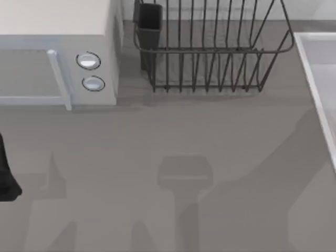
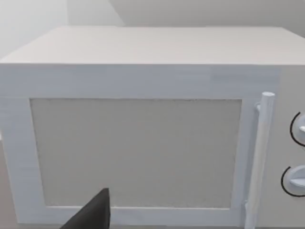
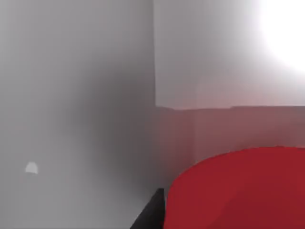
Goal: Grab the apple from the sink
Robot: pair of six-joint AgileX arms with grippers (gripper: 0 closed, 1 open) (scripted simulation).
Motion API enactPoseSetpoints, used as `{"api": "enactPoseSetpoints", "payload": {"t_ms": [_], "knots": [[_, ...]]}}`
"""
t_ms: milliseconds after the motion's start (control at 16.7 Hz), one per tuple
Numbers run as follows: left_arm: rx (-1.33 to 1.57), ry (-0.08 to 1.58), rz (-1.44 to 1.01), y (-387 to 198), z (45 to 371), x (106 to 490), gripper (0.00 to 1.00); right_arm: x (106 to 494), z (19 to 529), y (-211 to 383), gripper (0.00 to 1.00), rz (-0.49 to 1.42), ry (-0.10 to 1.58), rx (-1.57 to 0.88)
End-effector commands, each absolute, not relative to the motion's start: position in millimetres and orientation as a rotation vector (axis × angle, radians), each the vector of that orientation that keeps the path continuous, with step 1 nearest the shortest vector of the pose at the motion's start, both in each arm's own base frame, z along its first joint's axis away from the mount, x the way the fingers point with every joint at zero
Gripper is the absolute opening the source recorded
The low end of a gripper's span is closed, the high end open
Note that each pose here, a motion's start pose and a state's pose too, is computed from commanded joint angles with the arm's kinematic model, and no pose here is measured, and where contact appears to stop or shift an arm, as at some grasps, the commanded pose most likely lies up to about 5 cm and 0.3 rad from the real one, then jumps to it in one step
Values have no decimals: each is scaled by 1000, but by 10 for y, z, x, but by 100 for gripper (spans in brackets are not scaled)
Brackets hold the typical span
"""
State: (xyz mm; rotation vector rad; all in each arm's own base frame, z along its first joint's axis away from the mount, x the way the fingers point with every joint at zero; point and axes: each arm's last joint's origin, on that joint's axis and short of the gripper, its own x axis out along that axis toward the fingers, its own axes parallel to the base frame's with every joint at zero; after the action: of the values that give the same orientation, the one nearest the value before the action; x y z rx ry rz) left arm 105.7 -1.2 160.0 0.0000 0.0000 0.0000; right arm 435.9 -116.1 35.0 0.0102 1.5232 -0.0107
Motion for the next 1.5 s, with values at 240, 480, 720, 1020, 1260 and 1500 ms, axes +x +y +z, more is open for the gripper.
{"api": "enactPoseSetpoints", "payload": {"t_ms": [240,480,720,1020,1260,1500], "knots": [[0,0,0,-12,1600,1057,100,4483,594,-1202,0,-10,1524,10],[0,0,0,-12,1600,1057,100,4638,1267,-1249,0,-9,1533,13],[0,0,0,-12,1600,1057,100,4573,2110,-1230,0,-4,1556,18],[0,0,0,-12,1600,1057,100,4375,2800,-1166,0,-10,1527,11],[0,0,0,-12,1600,1057,100,4356,2846,-1160,0,-11,1523,10],[0,0,0,-12,1600,1057,100,4374,2843,-997,0,-10,1525,12]]}}
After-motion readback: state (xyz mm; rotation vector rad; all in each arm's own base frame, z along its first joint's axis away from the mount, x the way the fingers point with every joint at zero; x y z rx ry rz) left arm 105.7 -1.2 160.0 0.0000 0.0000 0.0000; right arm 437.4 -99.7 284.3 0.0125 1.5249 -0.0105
